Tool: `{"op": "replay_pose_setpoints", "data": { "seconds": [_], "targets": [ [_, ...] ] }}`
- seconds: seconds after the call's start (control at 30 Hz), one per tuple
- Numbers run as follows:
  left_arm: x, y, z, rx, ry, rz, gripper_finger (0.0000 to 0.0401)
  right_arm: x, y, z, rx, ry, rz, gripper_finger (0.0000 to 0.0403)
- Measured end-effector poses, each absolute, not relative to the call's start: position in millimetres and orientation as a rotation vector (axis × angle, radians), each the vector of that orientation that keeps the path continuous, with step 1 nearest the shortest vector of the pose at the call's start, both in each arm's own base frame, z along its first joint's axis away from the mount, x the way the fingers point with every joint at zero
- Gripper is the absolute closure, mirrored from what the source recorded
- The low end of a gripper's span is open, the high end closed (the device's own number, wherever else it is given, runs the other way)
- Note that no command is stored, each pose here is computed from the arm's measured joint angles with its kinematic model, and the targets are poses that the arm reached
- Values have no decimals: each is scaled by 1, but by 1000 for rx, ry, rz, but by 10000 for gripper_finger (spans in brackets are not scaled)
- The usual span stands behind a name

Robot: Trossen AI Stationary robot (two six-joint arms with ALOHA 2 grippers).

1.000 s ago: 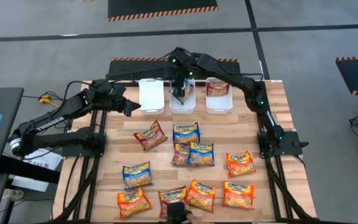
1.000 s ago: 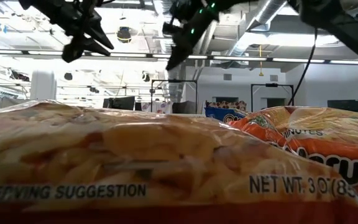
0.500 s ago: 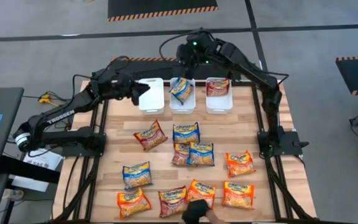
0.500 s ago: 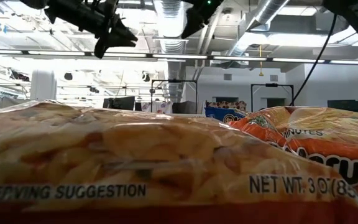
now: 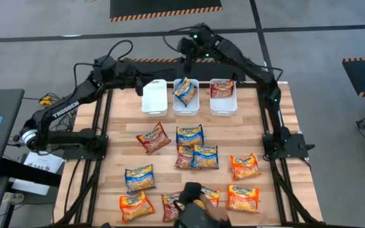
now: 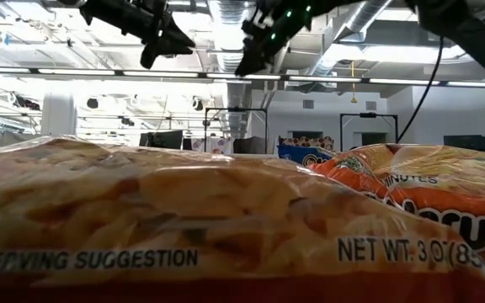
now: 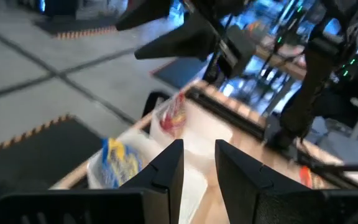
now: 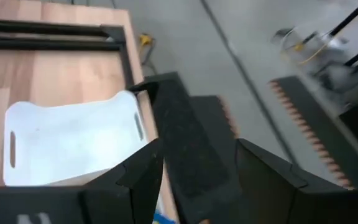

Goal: Sort Maruchan noodles
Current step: Put the top left blue noodle soup pack into the middle white bin

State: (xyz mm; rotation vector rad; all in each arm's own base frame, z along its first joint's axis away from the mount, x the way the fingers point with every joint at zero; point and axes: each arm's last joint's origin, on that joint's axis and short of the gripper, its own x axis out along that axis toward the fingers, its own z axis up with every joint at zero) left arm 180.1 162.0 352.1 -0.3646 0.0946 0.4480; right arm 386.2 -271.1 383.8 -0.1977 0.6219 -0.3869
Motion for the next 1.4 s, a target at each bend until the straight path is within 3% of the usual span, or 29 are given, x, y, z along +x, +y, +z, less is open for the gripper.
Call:
{"op": "replay_pose_setpoints", "data": {
  "seconds": [0.23, 0.83, 0.97, 1.4],
  "targets": [
    [173, 156, 347, -415, 178, 465, 324, 416, -273, 317, -148, 819, -283, 184],
    [162, 143, 346, -447, 249, 453, 324, 457, -243, 232, -122, 1086, -180, 184],
    [162, 143, 346, -449, 252, 452, 324, 456, -242, 223, -174, 1169, -260, 184],
    [161, 143, 345, -437, 261, 456, 324, 459, -246, 227, -153, 1110, -282, 184]
  ]
}}
